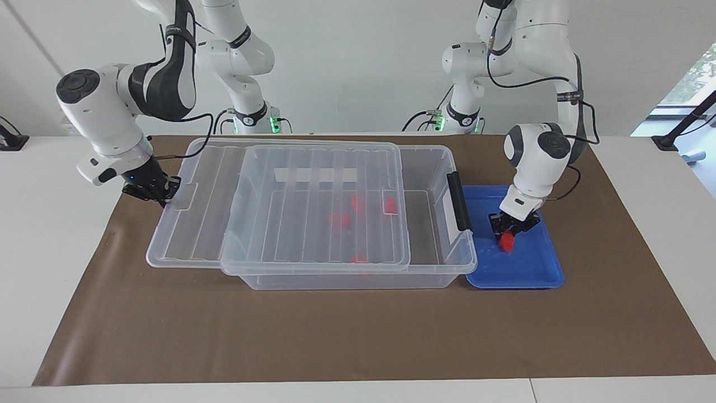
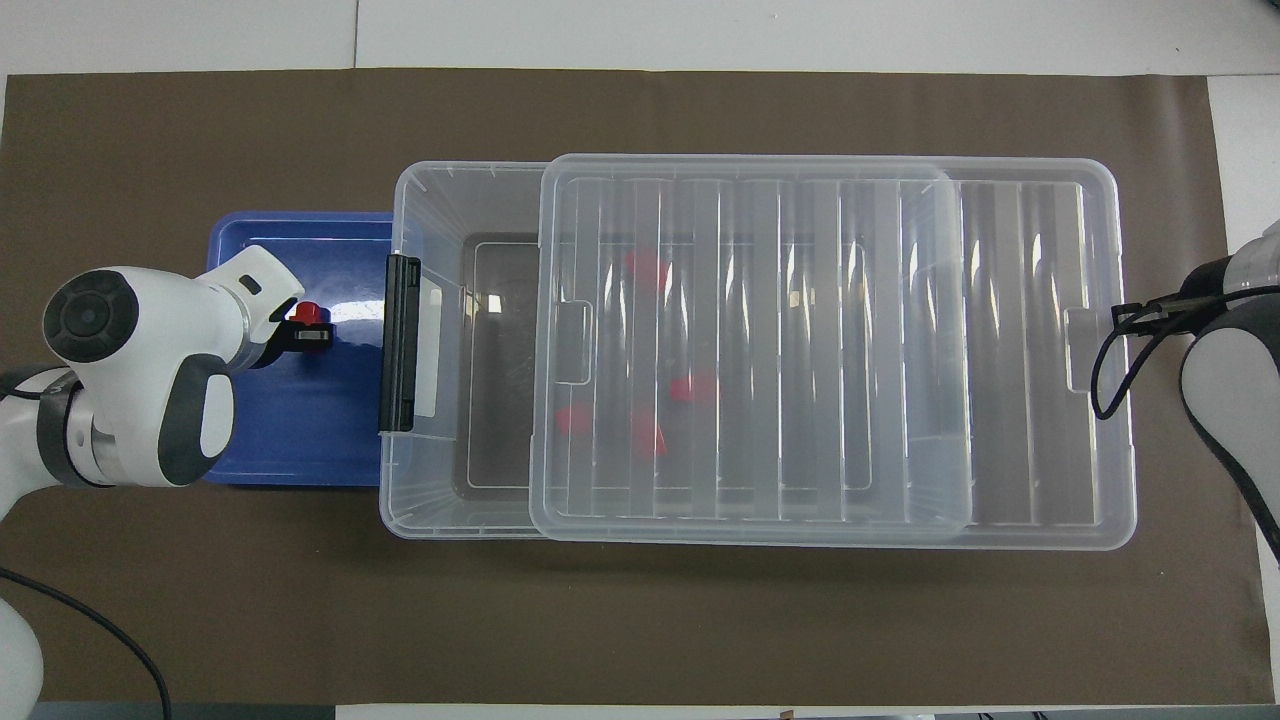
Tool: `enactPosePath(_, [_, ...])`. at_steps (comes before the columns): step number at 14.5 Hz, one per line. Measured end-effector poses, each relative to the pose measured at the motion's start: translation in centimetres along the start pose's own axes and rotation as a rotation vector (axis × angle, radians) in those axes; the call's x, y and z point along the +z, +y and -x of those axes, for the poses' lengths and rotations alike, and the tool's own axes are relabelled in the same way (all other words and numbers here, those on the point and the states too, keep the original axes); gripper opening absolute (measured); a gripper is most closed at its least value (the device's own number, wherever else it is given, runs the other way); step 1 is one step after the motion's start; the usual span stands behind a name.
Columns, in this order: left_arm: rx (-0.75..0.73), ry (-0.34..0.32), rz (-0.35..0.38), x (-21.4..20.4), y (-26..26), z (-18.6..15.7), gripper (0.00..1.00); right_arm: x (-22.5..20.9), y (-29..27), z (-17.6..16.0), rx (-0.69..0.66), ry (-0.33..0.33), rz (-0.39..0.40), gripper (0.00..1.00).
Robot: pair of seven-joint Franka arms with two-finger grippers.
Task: Place red block in blue tray from box
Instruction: 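Lower the block into the tray while the right gripper slides the lid closed, then withdraw the left gripper from the tray while the right gripper holds the lid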
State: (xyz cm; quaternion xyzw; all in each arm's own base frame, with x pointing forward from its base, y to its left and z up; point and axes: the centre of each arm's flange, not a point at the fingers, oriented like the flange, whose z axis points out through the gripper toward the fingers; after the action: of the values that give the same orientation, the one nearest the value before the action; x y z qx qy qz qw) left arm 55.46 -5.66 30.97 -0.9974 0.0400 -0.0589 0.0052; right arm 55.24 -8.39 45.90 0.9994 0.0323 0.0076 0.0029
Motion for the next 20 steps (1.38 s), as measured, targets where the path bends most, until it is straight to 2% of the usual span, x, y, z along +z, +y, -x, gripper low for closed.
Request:
enactPosePath(1, [0.000,0.001,0.000,0.0,0.0,0.0,0.53,0.0,-0.5,-0.1,0.006,0.000,0.000,0.01])
enactPosePath(3, [0.001,0.001,0.000,-0.1,0.0,-0.1,0.79,0.0,-1.7,-0.3,0.020,0.000,-0.001,0.01])
enactPosePath(5, [0.000,0.001,0.000,-0.7,0.0,-0.5,0.99,0.1,-2.9,-0.4,0.030,-0.003,-0.002,0.01])
enactPosePath(7, [-0.001,-0.027,-0.003,-2.5,0.0,-1.5,1.00,0.3,-3.7,-0.3,0.029,-0.007,-0.003,0.01])
enactPosePath(12, [-0.004,-0.078,-0.012,-10.7,-0.1,-3.8,1.00,0.2,-5.5,0.1,0.052,-0.009,-0.006,0.01])
enactPosePath(20, [-0.057,-0.063,0.038,-23.7,-1.4,-4.9,1.00,0.2,-9.6,-0.2,0.087,-0.009,-0.006,0.01])
